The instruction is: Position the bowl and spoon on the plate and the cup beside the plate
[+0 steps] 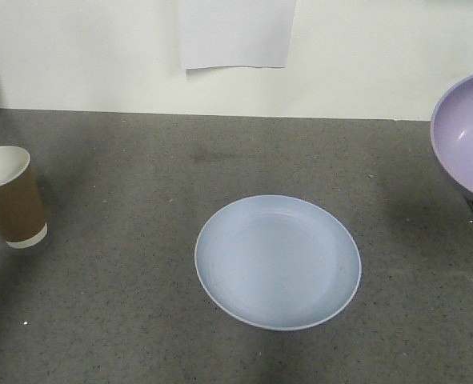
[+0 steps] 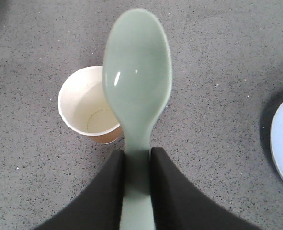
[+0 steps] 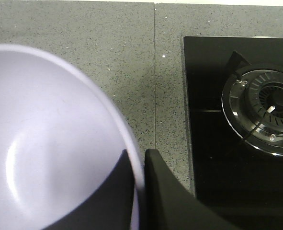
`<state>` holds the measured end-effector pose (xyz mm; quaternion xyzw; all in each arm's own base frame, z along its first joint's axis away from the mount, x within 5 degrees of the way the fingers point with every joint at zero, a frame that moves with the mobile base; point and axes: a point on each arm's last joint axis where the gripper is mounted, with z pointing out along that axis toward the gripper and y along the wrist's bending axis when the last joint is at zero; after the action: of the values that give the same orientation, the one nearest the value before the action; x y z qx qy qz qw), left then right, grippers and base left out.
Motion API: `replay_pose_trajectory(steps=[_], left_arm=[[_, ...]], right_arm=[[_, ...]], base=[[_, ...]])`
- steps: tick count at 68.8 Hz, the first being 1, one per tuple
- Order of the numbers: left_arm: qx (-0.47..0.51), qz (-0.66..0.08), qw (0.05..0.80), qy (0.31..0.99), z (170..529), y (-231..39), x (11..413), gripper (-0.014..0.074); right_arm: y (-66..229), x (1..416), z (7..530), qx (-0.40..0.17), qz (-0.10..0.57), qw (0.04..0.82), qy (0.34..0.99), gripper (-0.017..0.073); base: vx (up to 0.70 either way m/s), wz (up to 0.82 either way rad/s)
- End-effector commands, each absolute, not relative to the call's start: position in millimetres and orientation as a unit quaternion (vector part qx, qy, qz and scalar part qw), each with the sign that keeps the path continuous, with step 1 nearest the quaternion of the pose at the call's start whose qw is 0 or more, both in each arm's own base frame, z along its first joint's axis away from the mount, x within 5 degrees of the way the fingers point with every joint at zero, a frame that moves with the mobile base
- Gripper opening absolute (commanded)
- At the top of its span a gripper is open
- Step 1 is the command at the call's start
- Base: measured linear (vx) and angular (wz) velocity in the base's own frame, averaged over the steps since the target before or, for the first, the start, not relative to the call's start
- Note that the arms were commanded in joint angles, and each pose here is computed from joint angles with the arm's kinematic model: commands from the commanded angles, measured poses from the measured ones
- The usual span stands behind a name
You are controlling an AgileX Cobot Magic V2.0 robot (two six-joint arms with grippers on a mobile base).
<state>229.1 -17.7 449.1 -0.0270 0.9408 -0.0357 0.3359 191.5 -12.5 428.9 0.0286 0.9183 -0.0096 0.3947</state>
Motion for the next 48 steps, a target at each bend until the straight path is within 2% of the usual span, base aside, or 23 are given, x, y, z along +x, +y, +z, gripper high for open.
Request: replay_pose_trajectory(steps=[1, 13, 31, 48], left_arm=[[-0.025, -0.045, 0.37, 0.928, 463.6, -19.3, 221.4, -0.0006], [-0.025, -0.045, 0.37, 0.928, 463.6, -19.3, 221.4, -0.0006], [-0.025, -0.045, 0.37, 0.928, 463.6, -19.3, 221.4, -0.0006], [-0.025, -0.045, 0.372, 0.927, 463.8, -19.3, 221.7, -0.0006]], right_arm=[[-11.8, 191.6, 442.6, 0.027, -0.005, 0.438, 0.899, -0.0006], [-2.8, 200.6, 438.0, -0.008, 0.038, 0.429, 0.903, -0.0006], [12.0, 244.6, 407.1, -0.048, 0.12, 0.363, 0.923, -0.0004], [57.8, 278.3, 368.9, -0.121, 0.127, 0.293, 0.94, -0.0004]], base=[[0.0, 0.0], [0.0, 0.0], [0.0, 0.0], [0.0, 0.0]])
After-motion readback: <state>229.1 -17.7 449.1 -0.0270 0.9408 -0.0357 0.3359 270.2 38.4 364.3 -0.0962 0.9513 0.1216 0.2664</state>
